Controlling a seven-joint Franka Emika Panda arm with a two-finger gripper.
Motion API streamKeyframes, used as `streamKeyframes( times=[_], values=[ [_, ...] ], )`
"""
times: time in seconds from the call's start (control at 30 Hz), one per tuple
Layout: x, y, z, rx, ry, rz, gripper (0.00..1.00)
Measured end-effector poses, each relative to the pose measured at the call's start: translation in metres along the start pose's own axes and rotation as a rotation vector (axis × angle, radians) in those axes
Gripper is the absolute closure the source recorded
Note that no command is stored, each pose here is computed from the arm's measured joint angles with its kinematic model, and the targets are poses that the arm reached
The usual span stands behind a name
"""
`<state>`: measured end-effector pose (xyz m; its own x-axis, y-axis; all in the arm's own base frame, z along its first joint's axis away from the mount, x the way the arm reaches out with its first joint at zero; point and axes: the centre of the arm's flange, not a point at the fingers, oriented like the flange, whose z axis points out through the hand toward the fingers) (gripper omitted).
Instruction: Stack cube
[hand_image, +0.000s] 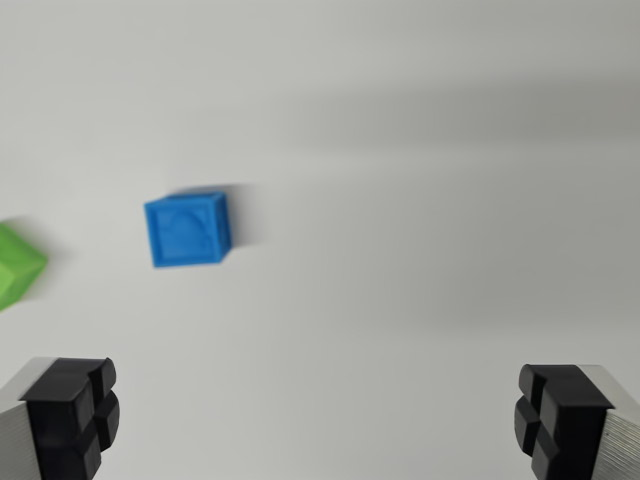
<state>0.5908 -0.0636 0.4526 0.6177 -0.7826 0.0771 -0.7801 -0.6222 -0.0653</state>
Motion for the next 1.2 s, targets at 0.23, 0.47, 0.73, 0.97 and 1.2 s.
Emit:
streamKeyframes(
  times=[0.23, 0.47, 0.73, 0.97, 1.2],
  values=[
    [-0.004, -0.002, 0.003, -0.0009, -0.0022, -0.012, 0.00],
    [-0.010, -0.005, 0.008, -0.0016, -0.0051, -0.032, 0.00],
    [-0.019, -0.011, 0.015, -0.0026, -0.0093, -0.064, 0.00],
    [-0.029, -0.016, 0.024, -0.0030, -0.0134, -0.099, 0.00],
    [-0.041, -0.023, 0.034, -0.0041, -0.0192, -0.141, 0.00]
  ],
)
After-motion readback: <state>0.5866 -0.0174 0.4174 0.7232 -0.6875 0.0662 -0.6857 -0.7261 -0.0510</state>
